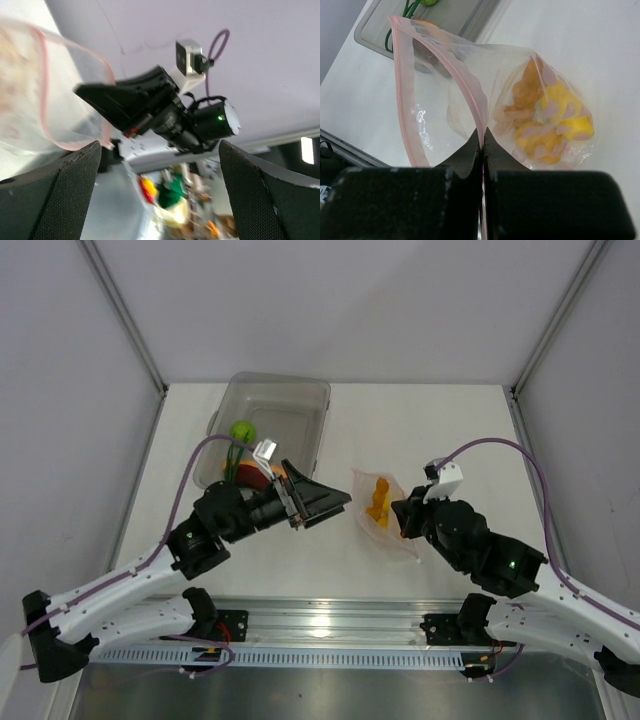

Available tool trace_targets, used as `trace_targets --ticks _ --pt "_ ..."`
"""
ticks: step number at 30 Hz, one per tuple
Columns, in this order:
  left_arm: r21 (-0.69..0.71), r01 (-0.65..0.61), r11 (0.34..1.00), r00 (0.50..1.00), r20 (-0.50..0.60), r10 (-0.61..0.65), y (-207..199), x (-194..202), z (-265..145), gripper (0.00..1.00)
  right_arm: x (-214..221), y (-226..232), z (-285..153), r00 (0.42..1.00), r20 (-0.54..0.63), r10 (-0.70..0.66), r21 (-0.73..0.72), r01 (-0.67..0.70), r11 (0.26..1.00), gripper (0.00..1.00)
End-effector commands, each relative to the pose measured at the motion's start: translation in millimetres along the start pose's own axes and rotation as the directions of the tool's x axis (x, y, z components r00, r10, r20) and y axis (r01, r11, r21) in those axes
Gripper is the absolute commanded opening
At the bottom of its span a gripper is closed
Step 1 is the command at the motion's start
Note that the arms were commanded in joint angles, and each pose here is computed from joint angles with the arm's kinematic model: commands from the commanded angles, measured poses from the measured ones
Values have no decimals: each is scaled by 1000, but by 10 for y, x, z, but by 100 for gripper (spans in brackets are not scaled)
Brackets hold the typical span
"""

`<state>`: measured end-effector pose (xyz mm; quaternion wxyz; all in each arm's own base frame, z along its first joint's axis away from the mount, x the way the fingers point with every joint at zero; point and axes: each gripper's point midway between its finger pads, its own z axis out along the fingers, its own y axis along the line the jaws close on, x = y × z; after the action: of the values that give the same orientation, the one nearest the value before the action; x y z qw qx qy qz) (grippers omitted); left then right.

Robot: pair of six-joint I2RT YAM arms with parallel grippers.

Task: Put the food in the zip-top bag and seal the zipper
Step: Adjust the bin at the center of the board.

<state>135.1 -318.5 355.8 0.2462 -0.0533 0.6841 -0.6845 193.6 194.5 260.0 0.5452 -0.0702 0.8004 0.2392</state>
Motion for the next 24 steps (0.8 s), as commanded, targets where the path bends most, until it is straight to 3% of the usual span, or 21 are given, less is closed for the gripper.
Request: trace_targets --ticks 1,5,8,12,15,19,24 --pt "-199 -249 948 959 89 271 264 -259 -175 99 -209 9 -75 998 54 26 4 -26 1000 0" --pt "-378 -381 844 875 148 461 361 -601 -368 99 -191 -1 -77 999 47 24 8 -24 1000 0" --pt "-609 -343 715 822 175 543 612 -928 -634 99 -184 -11 -78 999 46 26 12 -26 1000 0" --pt "-688 -328 648 786 182 591 579 -1198 -770 100 -174 -8 -70 999 43 24 12 -25 1000 0" --pt "-737 -228 636 814 214 539 757 -1367 -910 100 -155 0 -50 999 36 22 12 -22 1000 0" --pt "-699 -135 702 907 198 372 1027 -1396 -865 99 -119 31 -31 1000 17 13 6 -13 1000 0" --pt "-762 -19 648 921 239 308 1270 -1542 -902 100 -123 56 -16 1000 -10 -5 14 5 1000 0"
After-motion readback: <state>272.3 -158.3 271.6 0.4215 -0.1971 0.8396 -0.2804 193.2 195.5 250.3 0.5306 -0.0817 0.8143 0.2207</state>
